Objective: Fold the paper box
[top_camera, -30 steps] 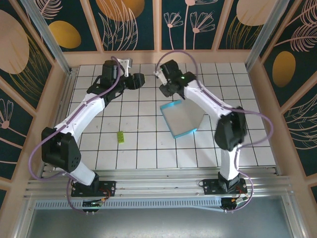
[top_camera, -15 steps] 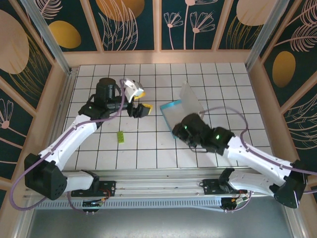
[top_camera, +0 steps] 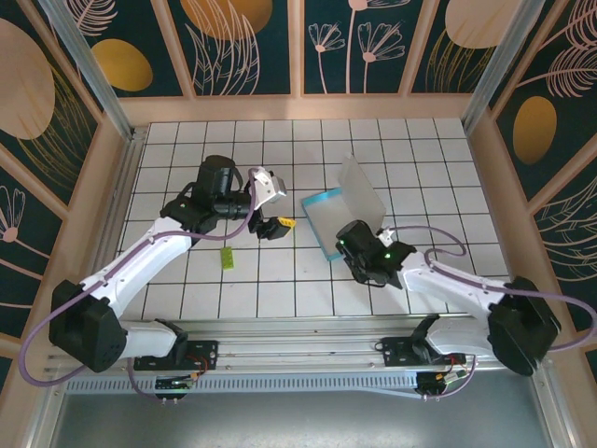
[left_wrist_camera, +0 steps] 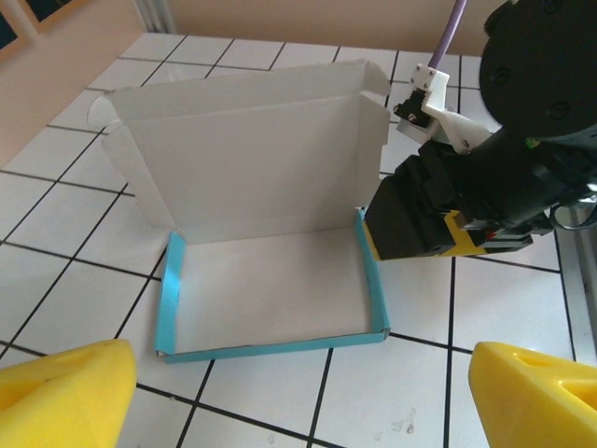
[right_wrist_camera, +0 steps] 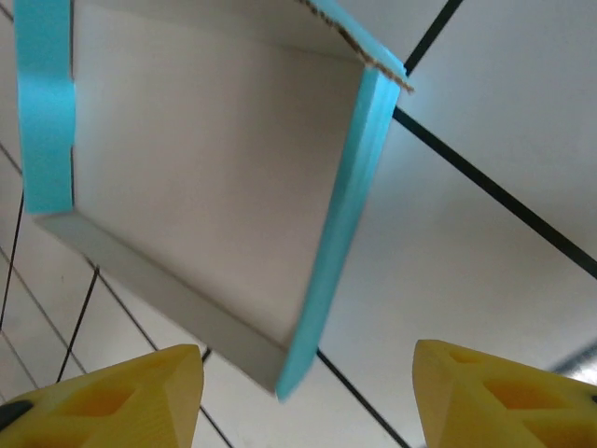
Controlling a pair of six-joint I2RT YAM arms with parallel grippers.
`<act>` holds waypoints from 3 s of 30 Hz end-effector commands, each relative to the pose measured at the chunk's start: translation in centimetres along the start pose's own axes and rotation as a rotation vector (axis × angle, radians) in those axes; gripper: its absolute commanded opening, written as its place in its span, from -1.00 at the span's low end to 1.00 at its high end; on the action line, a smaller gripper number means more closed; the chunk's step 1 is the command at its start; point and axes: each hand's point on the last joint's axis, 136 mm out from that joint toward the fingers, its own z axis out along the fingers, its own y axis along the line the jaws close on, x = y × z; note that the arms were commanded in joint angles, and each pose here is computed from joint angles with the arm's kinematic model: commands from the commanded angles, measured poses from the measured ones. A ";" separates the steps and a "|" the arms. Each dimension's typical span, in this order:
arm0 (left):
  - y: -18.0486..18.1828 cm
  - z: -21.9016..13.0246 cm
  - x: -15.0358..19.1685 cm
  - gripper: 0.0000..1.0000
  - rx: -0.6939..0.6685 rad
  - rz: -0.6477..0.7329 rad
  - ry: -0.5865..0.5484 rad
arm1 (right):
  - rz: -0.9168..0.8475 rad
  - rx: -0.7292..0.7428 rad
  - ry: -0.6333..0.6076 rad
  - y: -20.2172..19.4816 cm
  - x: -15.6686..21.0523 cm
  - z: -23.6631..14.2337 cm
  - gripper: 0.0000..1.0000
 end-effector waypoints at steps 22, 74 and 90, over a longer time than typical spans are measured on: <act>8.7 -2.3 -1.5 0.98 -0.497 -0.186 -0.055 | -0.736 0.058 -0.142 4.4 -5.5 8.7 -0.85; 0.8 -4.9 29.7 0.56 -1.031 -1.418 0.637 | -0.860 -0.607 0.075 14.7 -3.0 -9.7 0.87; 0.6 -2.7 27.4 -0.32 -0.862 -1.416 0.549 | -0.845 -0.633 0.224 14.2 -2.0 -9.8 0.99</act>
